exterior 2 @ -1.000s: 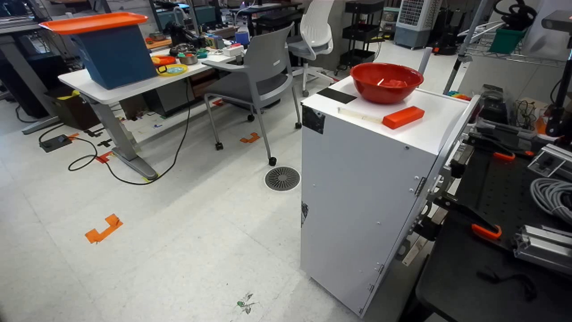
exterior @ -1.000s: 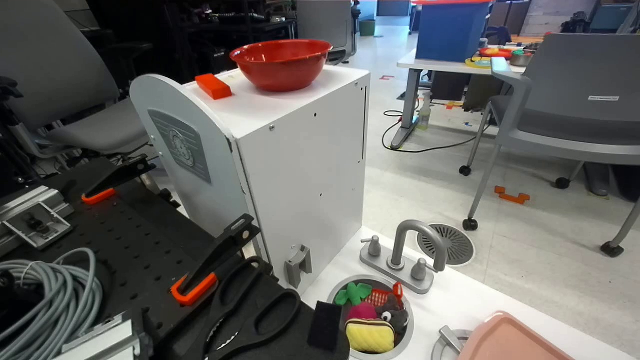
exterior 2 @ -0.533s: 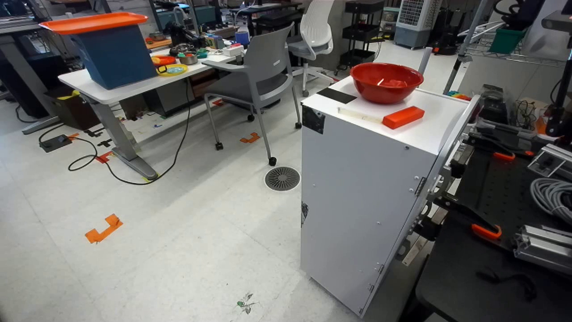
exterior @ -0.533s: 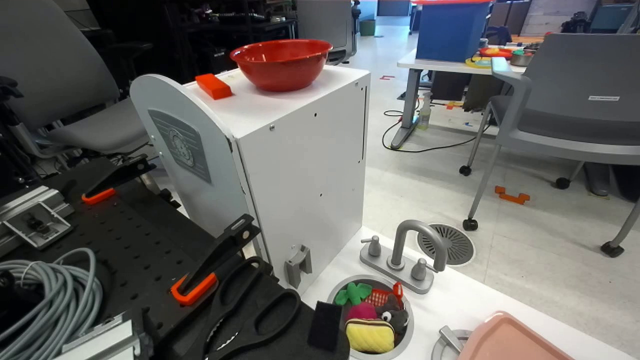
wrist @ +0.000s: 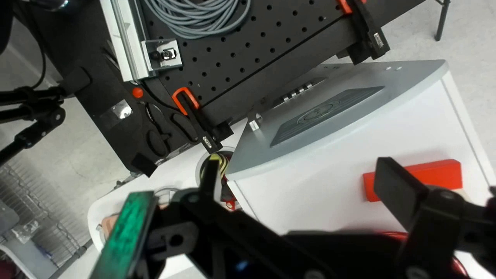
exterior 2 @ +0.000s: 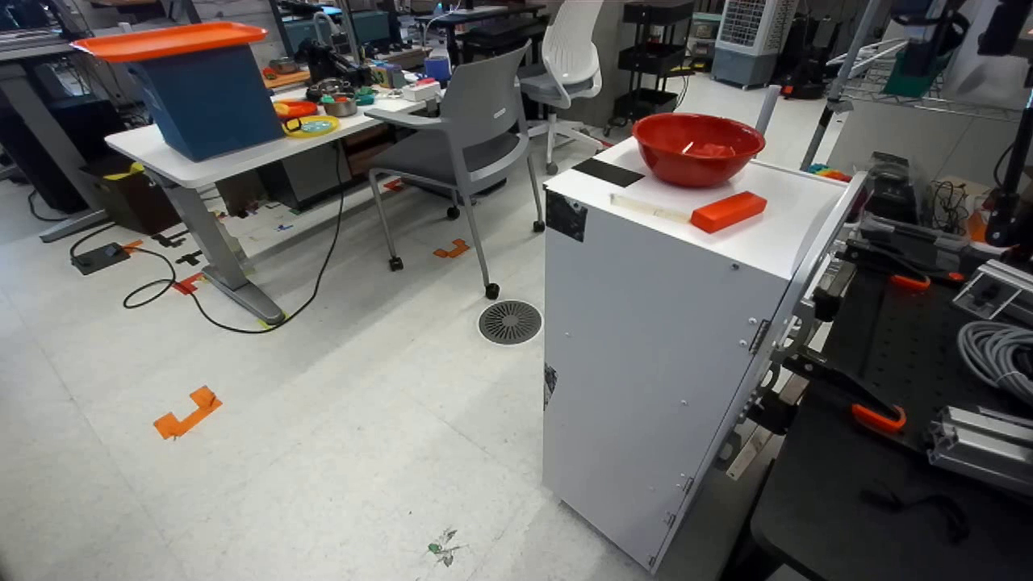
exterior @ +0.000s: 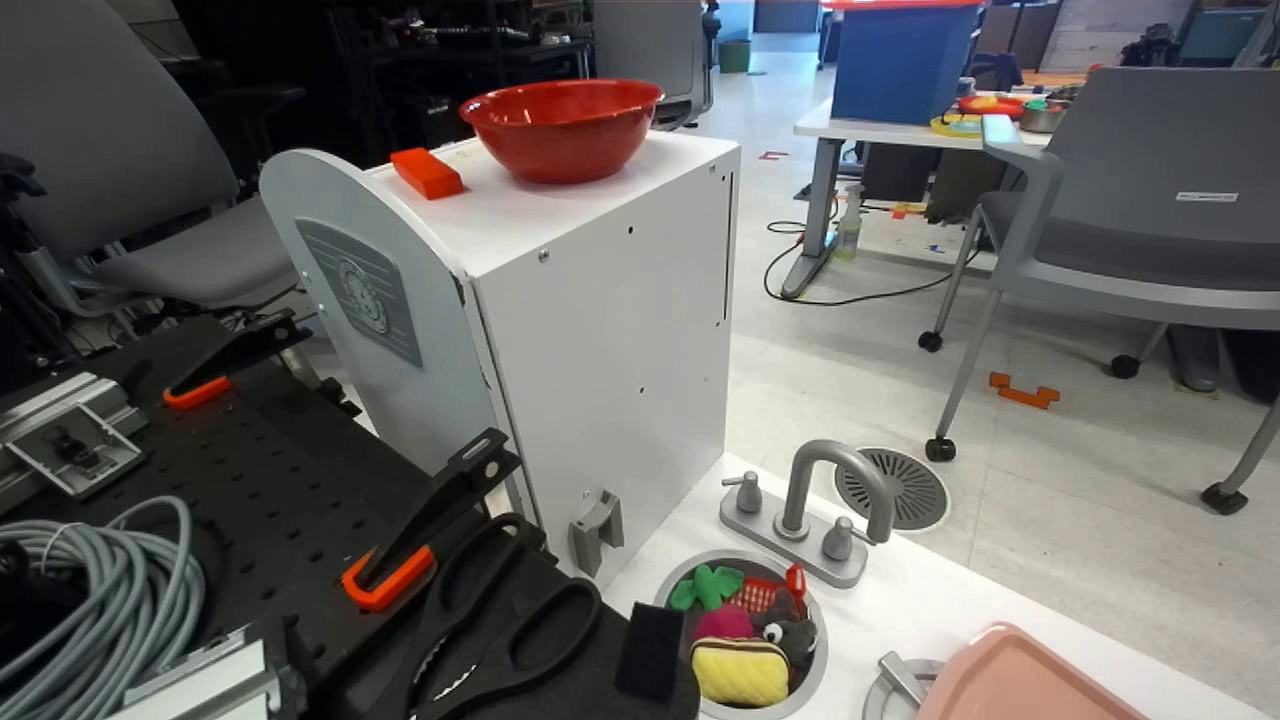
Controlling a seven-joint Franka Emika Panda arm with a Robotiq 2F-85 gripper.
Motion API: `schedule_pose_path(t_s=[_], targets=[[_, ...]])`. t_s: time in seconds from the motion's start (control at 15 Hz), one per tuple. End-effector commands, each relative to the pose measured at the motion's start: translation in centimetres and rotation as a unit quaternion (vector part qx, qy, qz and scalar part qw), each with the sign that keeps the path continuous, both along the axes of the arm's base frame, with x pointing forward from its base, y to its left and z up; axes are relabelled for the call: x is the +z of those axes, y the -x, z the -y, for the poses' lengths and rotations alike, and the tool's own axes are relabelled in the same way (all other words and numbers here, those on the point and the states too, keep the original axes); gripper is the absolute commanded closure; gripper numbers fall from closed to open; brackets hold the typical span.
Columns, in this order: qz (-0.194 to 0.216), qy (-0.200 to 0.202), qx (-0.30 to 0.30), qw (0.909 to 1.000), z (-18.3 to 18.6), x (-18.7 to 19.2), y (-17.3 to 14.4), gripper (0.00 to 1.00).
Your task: Pick up the red bell pepper from the bowl and put it on the counter
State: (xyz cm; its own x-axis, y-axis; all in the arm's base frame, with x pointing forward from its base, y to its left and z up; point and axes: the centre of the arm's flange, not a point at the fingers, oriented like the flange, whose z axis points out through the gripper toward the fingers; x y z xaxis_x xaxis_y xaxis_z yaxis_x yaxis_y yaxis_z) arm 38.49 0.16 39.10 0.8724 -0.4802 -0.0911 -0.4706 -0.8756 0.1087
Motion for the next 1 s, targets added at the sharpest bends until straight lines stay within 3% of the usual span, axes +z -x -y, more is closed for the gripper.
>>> schedule_pose_path(t_s=[0.0, 0.47, 0.93], targets=[[0.021, 0.010, 0.068, 0.9974, -2.0, 1.5, -0.2, 0.00], [0.047, -0.021, 0.166, 0.9847, -3.3, 3.8, 1.0, 0.00], [0.065, -0.013, 0.178, 0.9818, -2.9, 4.9, 1.6, 0.00]])
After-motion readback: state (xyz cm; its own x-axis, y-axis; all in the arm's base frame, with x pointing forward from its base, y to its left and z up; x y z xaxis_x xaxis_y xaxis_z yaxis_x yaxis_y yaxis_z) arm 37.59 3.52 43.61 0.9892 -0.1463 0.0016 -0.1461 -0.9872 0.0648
